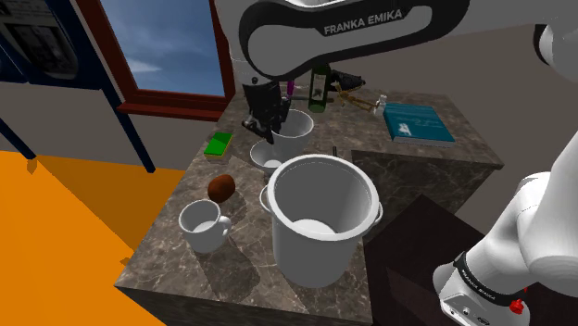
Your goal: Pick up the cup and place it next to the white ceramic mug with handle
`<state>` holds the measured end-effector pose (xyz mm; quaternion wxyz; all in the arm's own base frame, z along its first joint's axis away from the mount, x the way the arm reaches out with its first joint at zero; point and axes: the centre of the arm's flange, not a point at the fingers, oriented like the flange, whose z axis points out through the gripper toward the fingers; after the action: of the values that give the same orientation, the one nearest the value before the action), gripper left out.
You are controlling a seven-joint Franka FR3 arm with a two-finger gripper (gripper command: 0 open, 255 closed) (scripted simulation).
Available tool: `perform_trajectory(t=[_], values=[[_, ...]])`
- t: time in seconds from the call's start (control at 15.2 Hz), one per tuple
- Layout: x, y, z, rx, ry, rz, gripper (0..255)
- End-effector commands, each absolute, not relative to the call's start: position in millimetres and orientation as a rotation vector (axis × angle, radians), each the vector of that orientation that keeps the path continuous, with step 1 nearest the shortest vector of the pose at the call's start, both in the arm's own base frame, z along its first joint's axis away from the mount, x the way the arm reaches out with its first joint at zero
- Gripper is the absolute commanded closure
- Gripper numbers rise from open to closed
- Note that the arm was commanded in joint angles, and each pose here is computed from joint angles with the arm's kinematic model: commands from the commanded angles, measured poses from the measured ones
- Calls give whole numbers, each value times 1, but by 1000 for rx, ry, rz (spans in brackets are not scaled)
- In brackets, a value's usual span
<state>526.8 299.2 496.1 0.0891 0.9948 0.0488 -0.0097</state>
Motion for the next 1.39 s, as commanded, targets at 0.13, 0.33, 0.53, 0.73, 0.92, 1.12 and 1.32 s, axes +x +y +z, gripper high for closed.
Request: perform_trajectory(t=[0.13,0.33,0.53,0.73,0.92,1.12,1.32], values=[[526,299,475,2960,145,-28,255],[526,299,459,2960,145,-28,255],[526,299,444,2960,145,-28,255],[526,299,428,2960,145,-28,255],[526,299,412,2960,145,-28,255],[526,299,396,2960,145,-28,255],[526,299,380,2960,145,-28,255]])
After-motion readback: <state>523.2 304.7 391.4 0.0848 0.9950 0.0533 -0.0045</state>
